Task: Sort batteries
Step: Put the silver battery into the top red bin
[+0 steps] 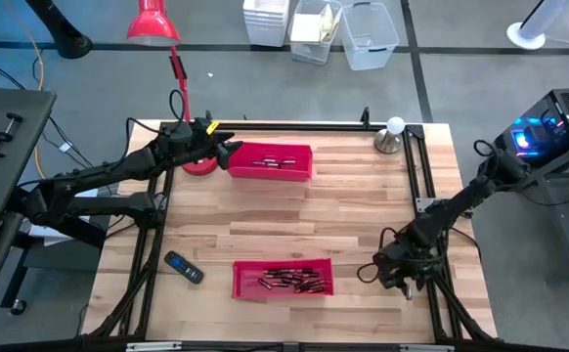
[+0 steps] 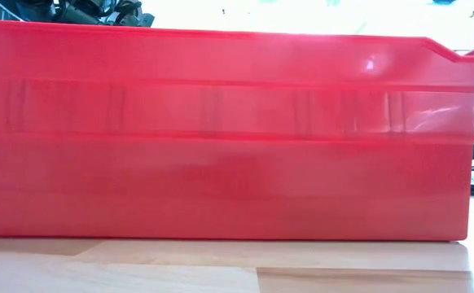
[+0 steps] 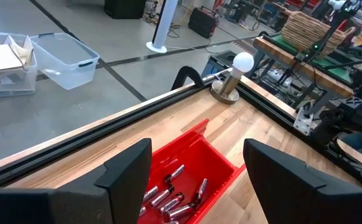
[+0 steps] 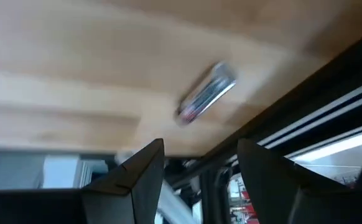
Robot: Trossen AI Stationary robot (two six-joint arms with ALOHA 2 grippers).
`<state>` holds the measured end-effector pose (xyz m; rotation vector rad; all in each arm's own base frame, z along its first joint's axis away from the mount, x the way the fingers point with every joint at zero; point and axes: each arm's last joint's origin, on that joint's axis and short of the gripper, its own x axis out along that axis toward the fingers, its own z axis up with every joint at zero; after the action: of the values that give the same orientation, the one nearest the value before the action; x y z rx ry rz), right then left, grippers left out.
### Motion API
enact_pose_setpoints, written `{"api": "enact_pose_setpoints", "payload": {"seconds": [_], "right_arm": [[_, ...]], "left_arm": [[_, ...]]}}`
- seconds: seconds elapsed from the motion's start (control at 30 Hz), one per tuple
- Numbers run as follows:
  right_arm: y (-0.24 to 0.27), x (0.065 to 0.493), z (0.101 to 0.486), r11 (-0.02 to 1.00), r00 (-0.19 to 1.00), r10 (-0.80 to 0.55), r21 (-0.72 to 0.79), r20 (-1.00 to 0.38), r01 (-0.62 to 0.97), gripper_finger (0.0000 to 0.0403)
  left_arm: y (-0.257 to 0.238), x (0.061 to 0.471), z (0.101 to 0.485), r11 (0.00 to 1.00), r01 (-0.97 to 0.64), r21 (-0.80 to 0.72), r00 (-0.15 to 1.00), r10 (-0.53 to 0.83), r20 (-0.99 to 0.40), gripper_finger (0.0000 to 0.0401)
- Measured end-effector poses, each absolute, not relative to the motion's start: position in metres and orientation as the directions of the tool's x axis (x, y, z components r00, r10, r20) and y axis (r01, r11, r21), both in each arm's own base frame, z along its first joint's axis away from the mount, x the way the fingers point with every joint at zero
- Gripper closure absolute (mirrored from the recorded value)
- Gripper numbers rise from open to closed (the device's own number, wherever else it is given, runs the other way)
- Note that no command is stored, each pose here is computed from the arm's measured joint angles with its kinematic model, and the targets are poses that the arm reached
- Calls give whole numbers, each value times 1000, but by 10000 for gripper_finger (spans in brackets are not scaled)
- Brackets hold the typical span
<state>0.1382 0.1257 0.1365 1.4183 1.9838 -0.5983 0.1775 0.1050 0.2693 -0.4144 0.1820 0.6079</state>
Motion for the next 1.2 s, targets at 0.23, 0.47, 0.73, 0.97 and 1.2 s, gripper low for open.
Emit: {"api": "enact_pose_setpoints", "payload": {"seconds": [0.23,0.47,0.73,0.97,1.2], "right_arm": [[118,126,119,262,-228,602,-80,-765,962,204],[116,124,113,255,-199,609,-48,-767,966,204],[115,122,108,255,-183,611,-28,-770,967,204],[118,126,100,244,-195,611,-52,-768,968,204],[121,130,93,248,-202,615,-56,-762,967,262]], "left_arm": [[105,178,269,742,-588,-322,808,516,-286,153],[105,177,269,742,-588,-323,808,516,-285,154],[105,178,269,742,-588,-323,808,516,-286,154],[105,177,269,744,-588,-319,808,515,-287,154],[105,177,269,760,-585,-283,807,515,-287,154]]}}
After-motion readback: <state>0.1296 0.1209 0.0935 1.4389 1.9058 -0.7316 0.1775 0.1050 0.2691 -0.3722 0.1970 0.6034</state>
